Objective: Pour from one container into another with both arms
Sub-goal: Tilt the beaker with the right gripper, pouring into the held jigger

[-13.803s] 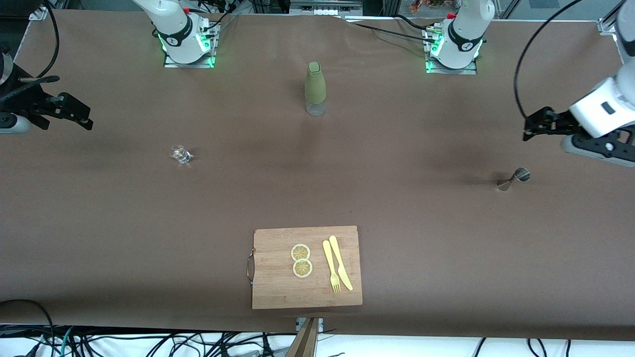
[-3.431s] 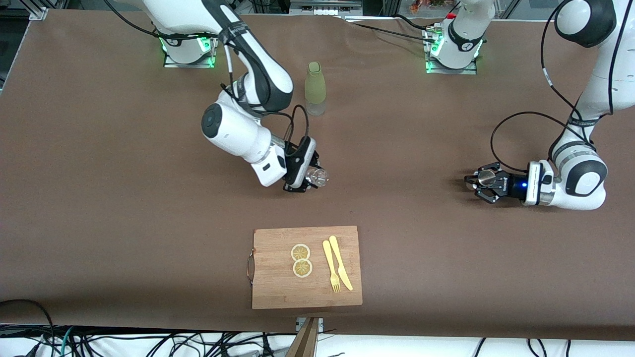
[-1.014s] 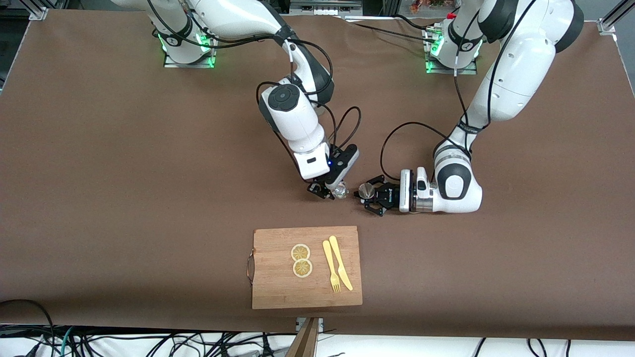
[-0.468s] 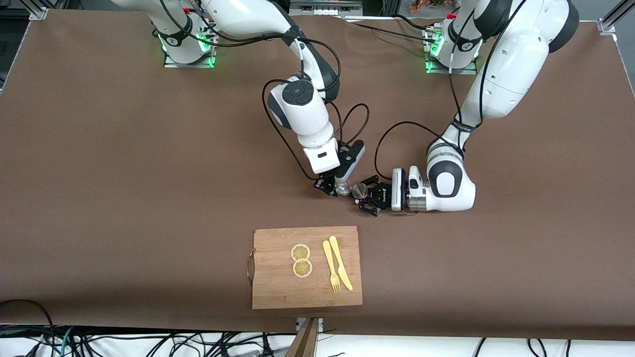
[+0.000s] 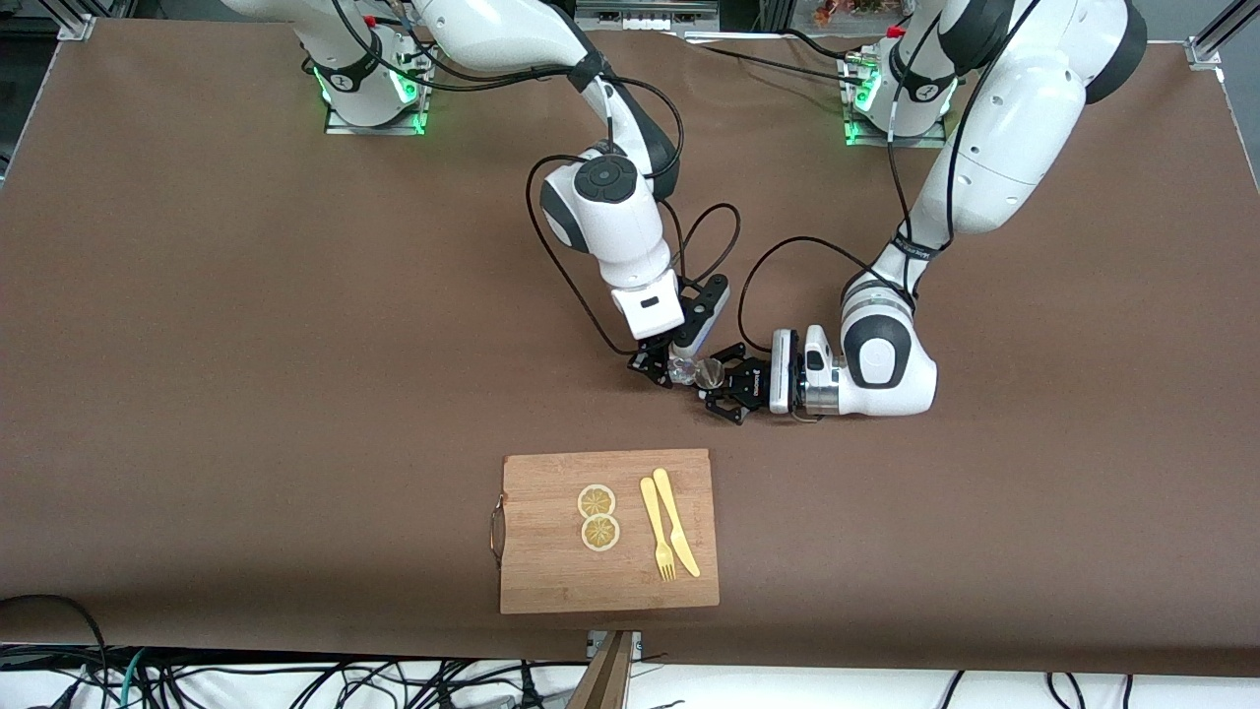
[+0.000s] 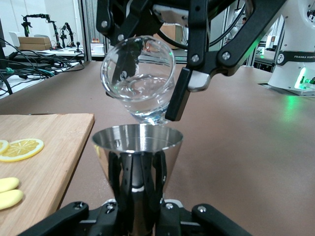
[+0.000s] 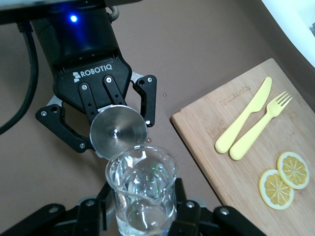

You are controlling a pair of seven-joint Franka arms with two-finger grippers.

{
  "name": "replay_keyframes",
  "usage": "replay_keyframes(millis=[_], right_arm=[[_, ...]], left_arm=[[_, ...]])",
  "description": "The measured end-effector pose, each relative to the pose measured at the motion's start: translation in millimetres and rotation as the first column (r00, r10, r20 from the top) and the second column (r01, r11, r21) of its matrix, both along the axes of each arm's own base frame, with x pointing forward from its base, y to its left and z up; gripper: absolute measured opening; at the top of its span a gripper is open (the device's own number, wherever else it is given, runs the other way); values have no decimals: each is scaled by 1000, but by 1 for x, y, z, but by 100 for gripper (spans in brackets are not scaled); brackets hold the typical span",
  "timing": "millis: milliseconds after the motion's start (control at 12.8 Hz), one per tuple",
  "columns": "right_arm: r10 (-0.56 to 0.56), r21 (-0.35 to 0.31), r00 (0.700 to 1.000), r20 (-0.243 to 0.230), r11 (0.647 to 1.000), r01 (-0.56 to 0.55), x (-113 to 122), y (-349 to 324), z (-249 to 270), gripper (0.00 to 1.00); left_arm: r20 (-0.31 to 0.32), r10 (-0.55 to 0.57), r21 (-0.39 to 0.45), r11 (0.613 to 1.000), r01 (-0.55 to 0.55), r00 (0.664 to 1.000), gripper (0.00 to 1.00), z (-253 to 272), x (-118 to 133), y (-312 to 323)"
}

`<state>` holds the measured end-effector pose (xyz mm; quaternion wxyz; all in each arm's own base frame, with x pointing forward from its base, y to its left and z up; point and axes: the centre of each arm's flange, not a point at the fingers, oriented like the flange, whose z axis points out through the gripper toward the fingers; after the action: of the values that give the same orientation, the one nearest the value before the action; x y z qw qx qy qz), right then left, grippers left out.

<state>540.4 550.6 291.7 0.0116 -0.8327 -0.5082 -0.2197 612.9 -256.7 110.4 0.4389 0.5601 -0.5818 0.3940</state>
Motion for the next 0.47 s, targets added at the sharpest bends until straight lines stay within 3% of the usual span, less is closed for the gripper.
replay_keyframes(millis=[468], right_arm=[[19, -43, 999, 41, 999, -17, -1, 3, 0, 50]], left_arm=[[3, 2, 3, 1000, -2, 1000, 9, 0, 0, 0]])
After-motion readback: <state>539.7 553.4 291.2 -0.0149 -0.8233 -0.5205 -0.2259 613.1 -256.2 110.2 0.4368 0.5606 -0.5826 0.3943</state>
